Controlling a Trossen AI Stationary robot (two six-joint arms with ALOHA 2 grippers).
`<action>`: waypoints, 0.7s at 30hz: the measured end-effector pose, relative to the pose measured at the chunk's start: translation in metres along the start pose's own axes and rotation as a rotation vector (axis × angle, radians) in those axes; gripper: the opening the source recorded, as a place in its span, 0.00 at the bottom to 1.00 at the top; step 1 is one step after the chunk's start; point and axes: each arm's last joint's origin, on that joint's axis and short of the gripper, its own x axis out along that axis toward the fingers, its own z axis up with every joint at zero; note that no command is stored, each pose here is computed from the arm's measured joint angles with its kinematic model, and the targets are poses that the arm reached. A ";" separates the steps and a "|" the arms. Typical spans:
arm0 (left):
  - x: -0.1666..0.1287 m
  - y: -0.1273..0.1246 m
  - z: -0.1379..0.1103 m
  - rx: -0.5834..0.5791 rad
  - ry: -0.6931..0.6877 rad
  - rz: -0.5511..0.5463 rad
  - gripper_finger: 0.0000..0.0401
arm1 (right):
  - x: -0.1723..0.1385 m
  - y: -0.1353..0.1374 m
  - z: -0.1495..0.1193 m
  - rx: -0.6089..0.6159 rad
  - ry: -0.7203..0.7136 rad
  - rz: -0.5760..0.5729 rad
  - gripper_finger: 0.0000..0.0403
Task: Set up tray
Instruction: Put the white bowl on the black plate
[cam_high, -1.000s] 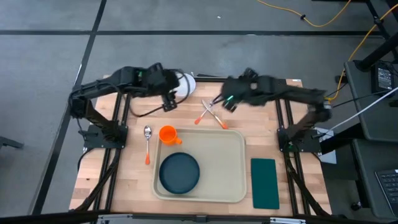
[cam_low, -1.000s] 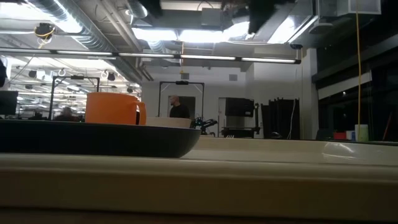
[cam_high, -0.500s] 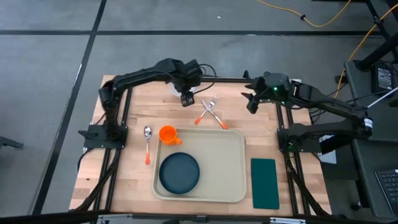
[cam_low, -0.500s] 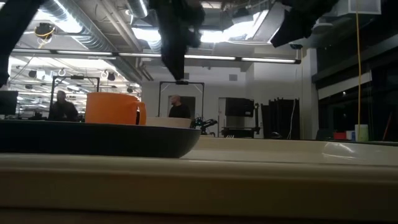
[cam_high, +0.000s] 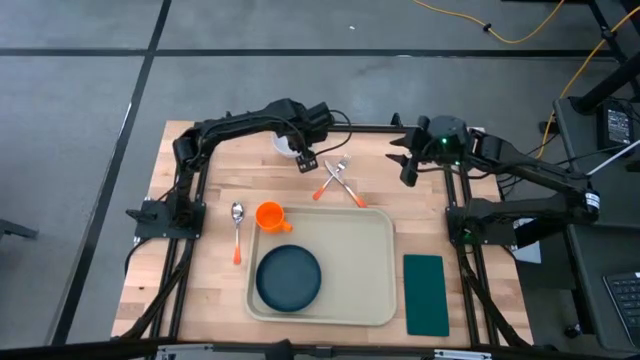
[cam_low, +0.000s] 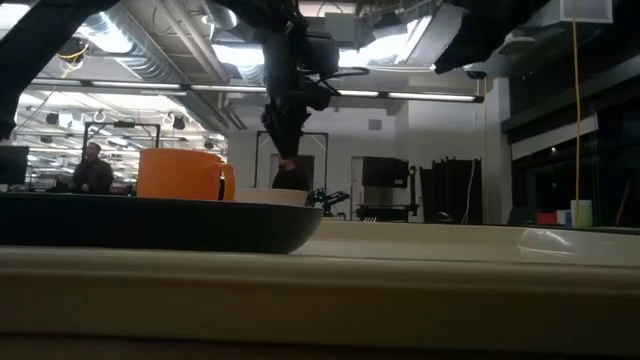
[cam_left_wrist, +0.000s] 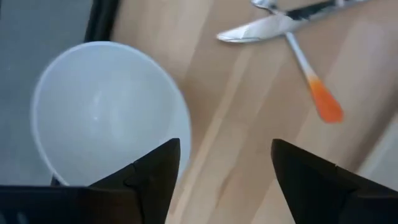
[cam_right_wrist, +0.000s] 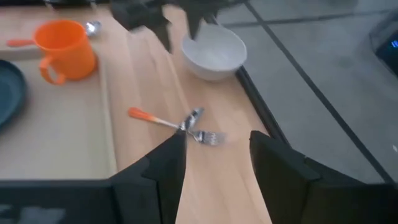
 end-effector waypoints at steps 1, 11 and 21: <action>0.000 0.002 0.000 -0.013 -0.001 0.008 0.62 | 0.000 -0.001 0.001 -0.003 -0.011 0.007 0.45; 0.030 0.008 -0.001 -0.043 0.025 -0.018 0.63 | 0.000 -0.013 0.002 0.004 -0.034 -0.037 0.45; 0.070 0.020 -0.017 -0.128 0.050 0.026 0.63 | 0.001 -0.016 0.000 0.017 -0.045 0.039 0.45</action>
